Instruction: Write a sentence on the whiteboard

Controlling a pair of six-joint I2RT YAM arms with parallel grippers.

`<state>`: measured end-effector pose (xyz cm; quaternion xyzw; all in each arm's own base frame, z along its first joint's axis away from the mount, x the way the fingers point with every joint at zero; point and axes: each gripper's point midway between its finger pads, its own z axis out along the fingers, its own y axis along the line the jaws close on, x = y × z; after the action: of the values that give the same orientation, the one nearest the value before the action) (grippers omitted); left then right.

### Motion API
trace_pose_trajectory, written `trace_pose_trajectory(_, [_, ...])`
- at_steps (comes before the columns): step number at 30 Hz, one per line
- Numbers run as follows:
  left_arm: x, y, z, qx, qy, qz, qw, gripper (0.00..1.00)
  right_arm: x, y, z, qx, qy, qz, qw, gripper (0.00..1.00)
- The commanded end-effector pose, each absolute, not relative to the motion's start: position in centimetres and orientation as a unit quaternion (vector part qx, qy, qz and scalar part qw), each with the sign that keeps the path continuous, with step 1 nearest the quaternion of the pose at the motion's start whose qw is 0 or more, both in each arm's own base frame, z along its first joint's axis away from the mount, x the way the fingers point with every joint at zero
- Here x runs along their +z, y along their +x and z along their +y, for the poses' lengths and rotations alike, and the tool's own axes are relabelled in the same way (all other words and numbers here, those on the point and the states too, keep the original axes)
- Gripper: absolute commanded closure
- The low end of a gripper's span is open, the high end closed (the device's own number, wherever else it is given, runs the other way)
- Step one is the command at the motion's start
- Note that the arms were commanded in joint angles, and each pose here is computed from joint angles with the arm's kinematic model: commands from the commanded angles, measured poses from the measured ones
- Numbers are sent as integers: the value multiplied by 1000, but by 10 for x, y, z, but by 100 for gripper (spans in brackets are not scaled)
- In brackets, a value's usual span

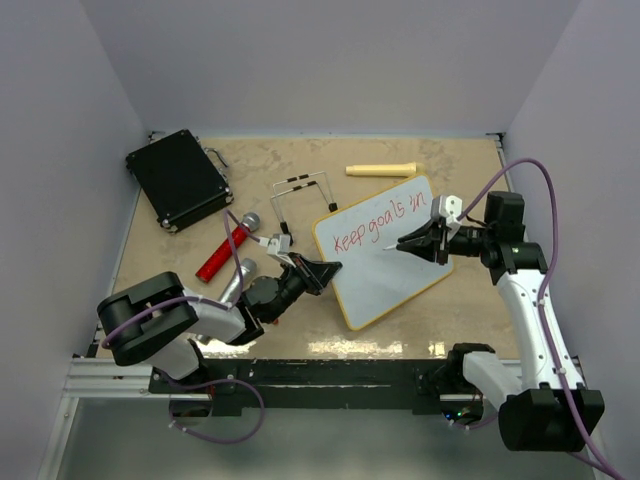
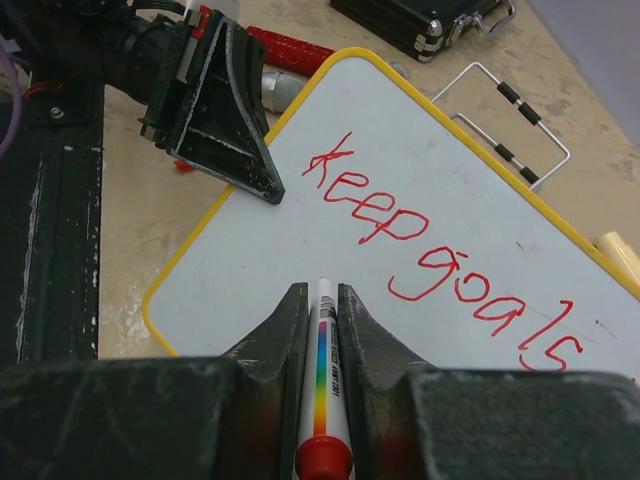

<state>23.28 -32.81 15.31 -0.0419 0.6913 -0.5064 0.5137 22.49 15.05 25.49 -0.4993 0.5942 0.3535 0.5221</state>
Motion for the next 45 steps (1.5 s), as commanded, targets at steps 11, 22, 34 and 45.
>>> trace_pose_trajectory(11, [161,234,-316,-519,-73,674,521,100,258,209,159,396,-510,564,515,100])
trace_pose_trajectory(22, [160,236,-325,-518,-80,681,511,100,237,196,159,397,-555,546,486,100])
trace_pose_trajectory(34, [165,233,-337,-531,-59,682,498,100,256,200,151,339,-566,571,489,100])
trace_pose_trajectory(45, [168,226,-354,-541,-26,692,478,100,279,211,151,309,-504,582,558,100])
